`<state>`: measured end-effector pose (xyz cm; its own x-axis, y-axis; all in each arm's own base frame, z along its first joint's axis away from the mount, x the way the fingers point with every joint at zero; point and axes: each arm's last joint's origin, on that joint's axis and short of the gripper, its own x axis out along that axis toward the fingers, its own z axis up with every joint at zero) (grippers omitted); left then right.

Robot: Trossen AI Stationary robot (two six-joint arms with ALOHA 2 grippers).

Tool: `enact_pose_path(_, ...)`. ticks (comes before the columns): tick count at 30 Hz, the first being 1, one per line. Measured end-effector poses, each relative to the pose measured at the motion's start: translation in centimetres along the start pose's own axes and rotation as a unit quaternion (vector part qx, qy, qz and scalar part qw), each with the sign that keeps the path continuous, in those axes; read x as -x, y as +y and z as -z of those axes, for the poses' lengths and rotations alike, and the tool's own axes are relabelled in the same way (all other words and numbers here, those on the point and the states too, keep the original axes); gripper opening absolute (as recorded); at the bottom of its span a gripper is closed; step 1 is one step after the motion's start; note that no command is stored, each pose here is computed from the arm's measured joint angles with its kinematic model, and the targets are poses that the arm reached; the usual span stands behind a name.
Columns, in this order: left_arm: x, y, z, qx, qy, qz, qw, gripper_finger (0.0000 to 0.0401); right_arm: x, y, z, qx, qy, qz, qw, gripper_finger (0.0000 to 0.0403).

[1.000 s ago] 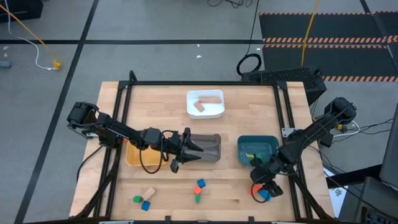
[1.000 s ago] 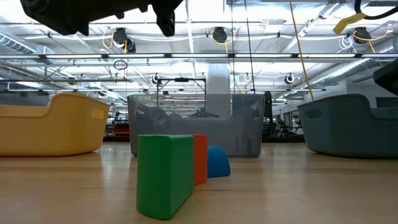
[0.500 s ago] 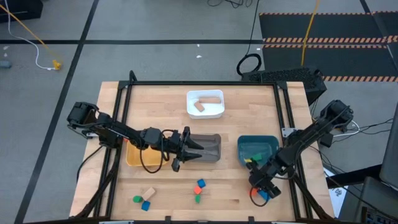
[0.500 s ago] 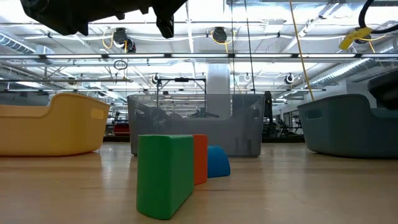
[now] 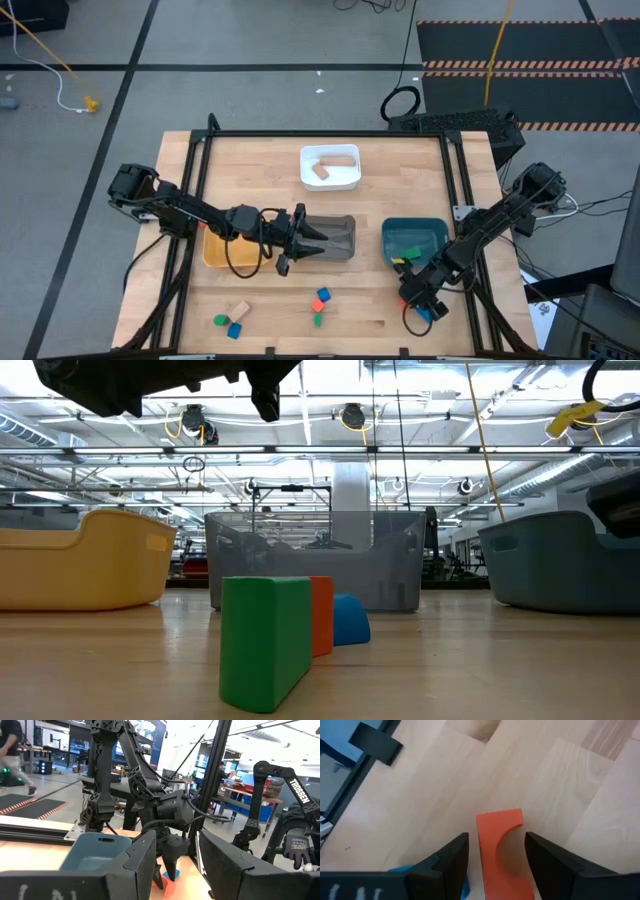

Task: Sort & place blocks by color
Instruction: Put the right orange arch block into the yellow bin

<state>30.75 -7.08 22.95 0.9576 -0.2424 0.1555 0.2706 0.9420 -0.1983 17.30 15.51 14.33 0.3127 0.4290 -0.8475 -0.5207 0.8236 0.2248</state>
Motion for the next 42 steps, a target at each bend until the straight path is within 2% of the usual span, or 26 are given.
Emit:
enact_pose_path(12, 0.0, 0.0, 0.1, 0.010, 0.006, -0.001, 1.000, 0.0152, -1.2, -0.3, 0.5, -0.018, 0.034, 0.018, 0.999, 0.0176)
enact_pose_path(17, 0.0, 0.1, 0.3, 0.019, 0.015, -0.004, 1.000, 0.0152, -1.7, -0.4, 0.6, -0.042, 0.041, 0.022, 0.998, 0.0133)
enact_pose_path(23, 0.0, 0.1, 0.3, 0.021, 0.017, -0.004, 1.000, 0.0152, -1.4, -0.3, 0.4, -0.045, 0.030, 0.012, 0.998, 0.0042)
enact_pose_path(30, 0.0, 0.1, 0.3, 0.022, 0.017, -0.004, 1.000, 0.0152, 0.0, 0.0, 0.2, -0.059, 0.007, -0.006, 0.998, 0.0035)
enact_pose_path(33, 0.0, 0.1, 0.3, 0.022, 0.017, -0.004, 1.000, 0.0152, 1.4, 0.1, -0.6, -0.066, -0.042, -0.015, 0.997, 0.0034)
enact_pose_path(37, 0.0, 0.1, 0.3, 0.022, 0.017, -0.004, 1.000, 0.0152, 3.7, 0.2, -1.8, -0.058, -0.140, 0.011, 0.988, 0.0035)
enact_pose_path(40, 0.0, 0.1, 0.4, 0.021, 0.017, -0.004, 1.000, 0.0152, 5.7, 0.0, -3.0, -0.037, -0.236, 0.052, 0.970, 0.0035)
enact_pose_path(42, 0.0, 0.0, 0.3, 0.008, 0.017, -0.004, 1.000, 0.0152, 6.9, -0.4, -3.8, -0.027, -0.297, 0.095, 0.950, 0.0034)
